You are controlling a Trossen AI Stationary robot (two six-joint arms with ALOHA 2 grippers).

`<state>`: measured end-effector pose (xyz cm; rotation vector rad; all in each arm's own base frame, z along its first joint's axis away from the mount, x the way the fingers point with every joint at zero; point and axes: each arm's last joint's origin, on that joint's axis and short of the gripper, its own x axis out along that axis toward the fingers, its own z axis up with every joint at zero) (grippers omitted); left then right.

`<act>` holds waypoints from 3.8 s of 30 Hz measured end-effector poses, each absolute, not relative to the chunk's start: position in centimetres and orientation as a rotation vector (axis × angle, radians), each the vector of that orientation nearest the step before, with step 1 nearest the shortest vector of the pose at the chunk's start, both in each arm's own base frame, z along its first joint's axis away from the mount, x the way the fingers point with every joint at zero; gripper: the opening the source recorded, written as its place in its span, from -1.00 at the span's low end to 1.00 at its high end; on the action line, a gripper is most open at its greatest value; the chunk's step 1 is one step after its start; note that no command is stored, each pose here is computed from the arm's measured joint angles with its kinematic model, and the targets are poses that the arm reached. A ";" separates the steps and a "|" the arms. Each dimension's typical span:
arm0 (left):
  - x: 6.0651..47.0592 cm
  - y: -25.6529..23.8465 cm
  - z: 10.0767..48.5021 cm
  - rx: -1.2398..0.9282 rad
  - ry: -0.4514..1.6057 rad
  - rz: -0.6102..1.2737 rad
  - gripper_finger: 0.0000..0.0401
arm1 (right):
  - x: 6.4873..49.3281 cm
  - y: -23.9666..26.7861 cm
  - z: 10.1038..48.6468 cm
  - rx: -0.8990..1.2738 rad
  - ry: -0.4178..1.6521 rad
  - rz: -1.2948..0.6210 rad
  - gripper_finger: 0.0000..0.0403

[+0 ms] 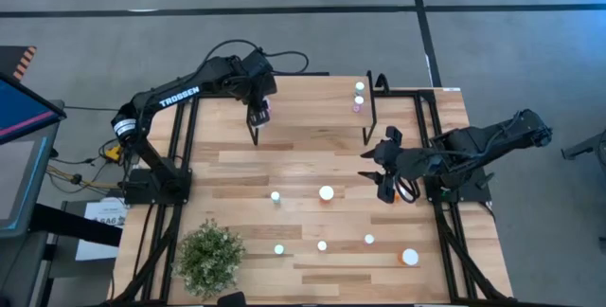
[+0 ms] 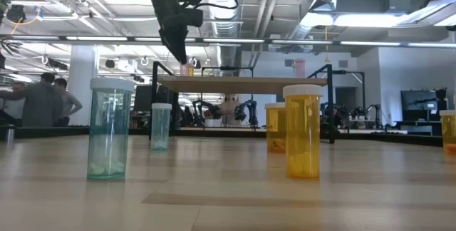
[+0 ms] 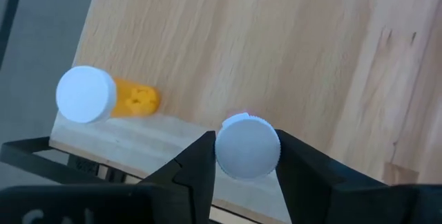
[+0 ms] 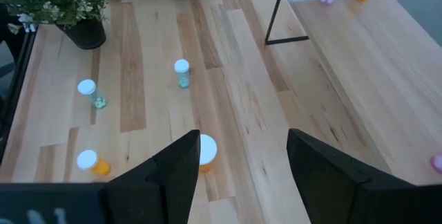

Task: Pick and place medicine bottles onto shelf by color
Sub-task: Put the pink pill bottle on the shelf, then put the light orange pill bottle on the shelf

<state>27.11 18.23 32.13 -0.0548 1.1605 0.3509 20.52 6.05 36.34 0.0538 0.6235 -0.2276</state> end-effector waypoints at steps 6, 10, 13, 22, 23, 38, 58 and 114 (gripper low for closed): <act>27.2 18.3 32.2 -0.047 1.152 0.361 -0.22 | 20.6 6.1 36.4 0.056 0.618 -0.227 0.19; 27.2 18.3 32.2 -0.047 1.147 0.364 -0.14 | 20.6 6.1 36.4 0.056 0.618 -0.227 0.19; 27.1 18.3 32.4 -0.051 1.149 0.367 -0.09 | 20.6 6.1 36.4 0.056 0.618 -0.228 0.19; 26.1 17.7 33.4 -0.124 1.183 0.371 -0.01 | 20.5 6.1 36.4 0.056 0.618 -0.227 0.19; 25.9 17.6 33.7 -0.124 1.174 0.374 -0.01 | 20.5 6.1 36.4 0.056 0.618 -0.227 0.19; 19.8 12.2 38.0 -0.058 0.724 0.346 -0.01 | 20.3 6.9 36.4 0.065 0.615 -0.200 0.19; 16.4 1.3 30.5 0.033 0.104 0.082 -0.01 | 21.7 7.6 30.2 0.049 0.843 -0.218 0.19; 13.1 -0.4 25.7 0.040 -0.022 0.018 -0.01 | 13.3 4.5 21.7 0.542 1.221 -0.519 0.19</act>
